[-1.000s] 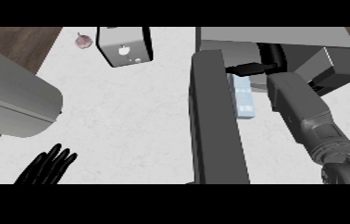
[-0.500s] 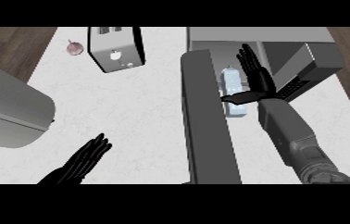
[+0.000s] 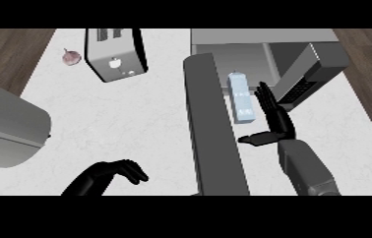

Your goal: Pick up the milk, place it into the microwave and close the microwave

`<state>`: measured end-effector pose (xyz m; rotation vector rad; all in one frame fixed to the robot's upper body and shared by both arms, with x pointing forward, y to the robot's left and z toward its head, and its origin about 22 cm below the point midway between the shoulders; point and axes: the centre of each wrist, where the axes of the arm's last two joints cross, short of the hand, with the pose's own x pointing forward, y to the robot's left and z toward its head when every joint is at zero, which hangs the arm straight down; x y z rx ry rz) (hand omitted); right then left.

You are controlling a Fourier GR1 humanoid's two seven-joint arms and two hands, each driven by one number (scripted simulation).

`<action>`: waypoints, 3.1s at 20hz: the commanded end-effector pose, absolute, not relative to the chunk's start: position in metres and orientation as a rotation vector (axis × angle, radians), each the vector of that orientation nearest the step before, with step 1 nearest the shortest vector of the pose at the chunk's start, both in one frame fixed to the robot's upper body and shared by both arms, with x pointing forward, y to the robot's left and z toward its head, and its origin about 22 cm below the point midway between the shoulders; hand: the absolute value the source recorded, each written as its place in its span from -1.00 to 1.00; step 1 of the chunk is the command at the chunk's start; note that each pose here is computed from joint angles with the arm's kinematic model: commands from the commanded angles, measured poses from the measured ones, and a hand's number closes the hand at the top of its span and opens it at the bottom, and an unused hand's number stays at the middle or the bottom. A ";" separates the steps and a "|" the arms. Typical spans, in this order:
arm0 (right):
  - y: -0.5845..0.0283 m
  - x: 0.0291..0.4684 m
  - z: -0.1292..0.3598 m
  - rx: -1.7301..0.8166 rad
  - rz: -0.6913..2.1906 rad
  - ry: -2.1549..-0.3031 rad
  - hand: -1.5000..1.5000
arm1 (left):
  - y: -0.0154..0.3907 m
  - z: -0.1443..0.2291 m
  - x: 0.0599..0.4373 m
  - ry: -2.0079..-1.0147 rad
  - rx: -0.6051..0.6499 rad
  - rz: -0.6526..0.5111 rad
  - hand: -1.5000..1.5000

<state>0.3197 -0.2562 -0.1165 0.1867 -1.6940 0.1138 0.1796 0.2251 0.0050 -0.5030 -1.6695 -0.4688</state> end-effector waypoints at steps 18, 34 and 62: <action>-0.402 0.151 -0.115 0.128 0.001 -1.775 -1.00 | 0.132 -0.034 0.243 -1.666 -0.433 -0.788 1.00; -0.395 0.160 -0.026 0.423 0.127 -1.887 -1.00 | 0.032 -0.045 0.221 -1.564 -0.496 -0.837 1.00; -0.349 0.192 0.066 0.599 0.307 -1.901 -1.00 | -0.005 0.029 0.308 -1.800 -0.122 -0.460 1.00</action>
